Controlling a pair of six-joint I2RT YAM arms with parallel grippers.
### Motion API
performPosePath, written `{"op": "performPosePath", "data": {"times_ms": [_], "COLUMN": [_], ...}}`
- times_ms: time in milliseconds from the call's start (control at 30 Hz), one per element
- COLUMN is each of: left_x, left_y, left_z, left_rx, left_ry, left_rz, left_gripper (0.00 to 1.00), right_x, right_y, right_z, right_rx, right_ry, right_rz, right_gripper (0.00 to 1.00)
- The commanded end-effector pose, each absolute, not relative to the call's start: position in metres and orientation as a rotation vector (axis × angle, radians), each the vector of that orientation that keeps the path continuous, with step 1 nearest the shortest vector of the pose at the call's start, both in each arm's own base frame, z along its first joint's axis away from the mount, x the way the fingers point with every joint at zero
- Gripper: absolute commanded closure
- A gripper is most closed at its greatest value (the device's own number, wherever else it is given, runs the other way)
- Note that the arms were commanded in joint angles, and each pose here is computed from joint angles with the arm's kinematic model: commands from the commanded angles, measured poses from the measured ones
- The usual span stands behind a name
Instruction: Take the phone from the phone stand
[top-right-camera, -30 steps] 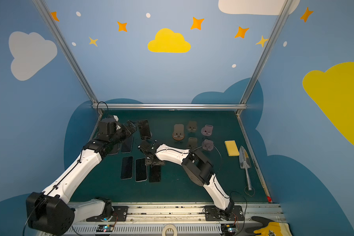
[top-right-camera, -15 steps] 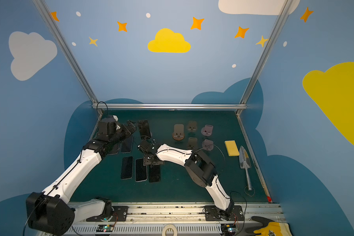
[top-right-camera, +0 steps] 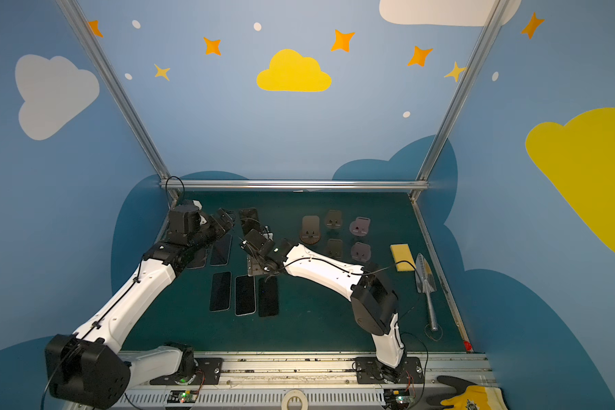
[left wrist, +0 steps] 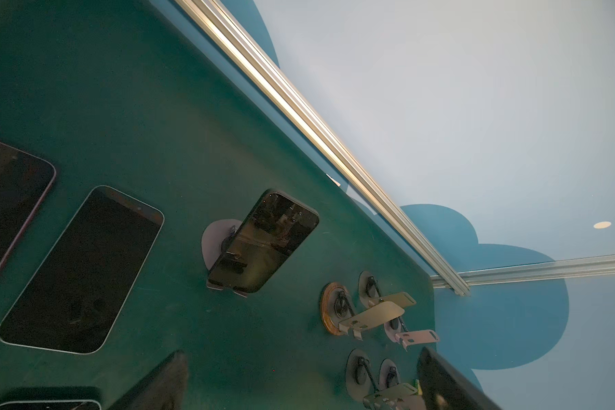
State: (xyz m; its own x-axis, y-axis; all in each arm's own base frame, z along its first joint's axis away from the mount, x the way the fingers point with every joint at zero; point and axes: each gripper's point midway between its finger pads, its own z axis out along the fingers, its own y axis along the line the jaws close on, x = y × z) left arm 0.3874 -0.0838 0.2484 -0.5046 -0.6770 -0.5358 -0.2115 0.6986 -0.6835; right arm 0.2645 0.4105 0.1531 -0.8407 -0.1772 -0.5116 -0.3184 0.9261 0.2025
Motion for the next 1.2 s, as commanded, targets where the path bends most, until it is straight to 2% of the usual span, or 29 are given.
{"op": "performPosePath", "data": {"times_ms": [0, 367, 567, 900, 1033, 1167], "left_x": [0.386, 0.389, 0.39, 0.389, 0.387, 0.387], "left_y": [-0.078, -0.064, -0.055, -0.045, -0.041, -0.037], "left_z": [0.249, 0.244, 0.24, 0.243, 0.247, 0.249], "left_rx": [-0.689, -0.715, -0.747, -0.751, -0.761, -0.774], "left_ry": [2.051, 2.042, 2.027, 2.009, 1.988, 1.969], "left_rz": [-0.679, -0.607, -0.569, -0.519, -0.52, -0.523], "left_gripper": [0.0, 0.0, 0.0, 0.0, 0.0, 0.0], "right_x": [0.27, 0.275, 0.281, 0.314, 0.338, 0.366], "right_y": [0.393, 0.36, 0.364, 0.414, 0.434, 0.455], "right_z": [0.174, 0.194, 0.198, 0.21, 0.206, 0.205], "right_rx": [-0.361, -0.301, -0.308, -0.437, -0.479, -0.48], "right_ry": [2.529, 2.419, 2.356, 2.196, 2.157, 2.132], "right_rz": [0.337, 0.325, 0.351, 0.356, 0.262, 0.275], "right_gripper": [0.18, 0.17, 0.15, 0.1, 0.08, 0.07]}}
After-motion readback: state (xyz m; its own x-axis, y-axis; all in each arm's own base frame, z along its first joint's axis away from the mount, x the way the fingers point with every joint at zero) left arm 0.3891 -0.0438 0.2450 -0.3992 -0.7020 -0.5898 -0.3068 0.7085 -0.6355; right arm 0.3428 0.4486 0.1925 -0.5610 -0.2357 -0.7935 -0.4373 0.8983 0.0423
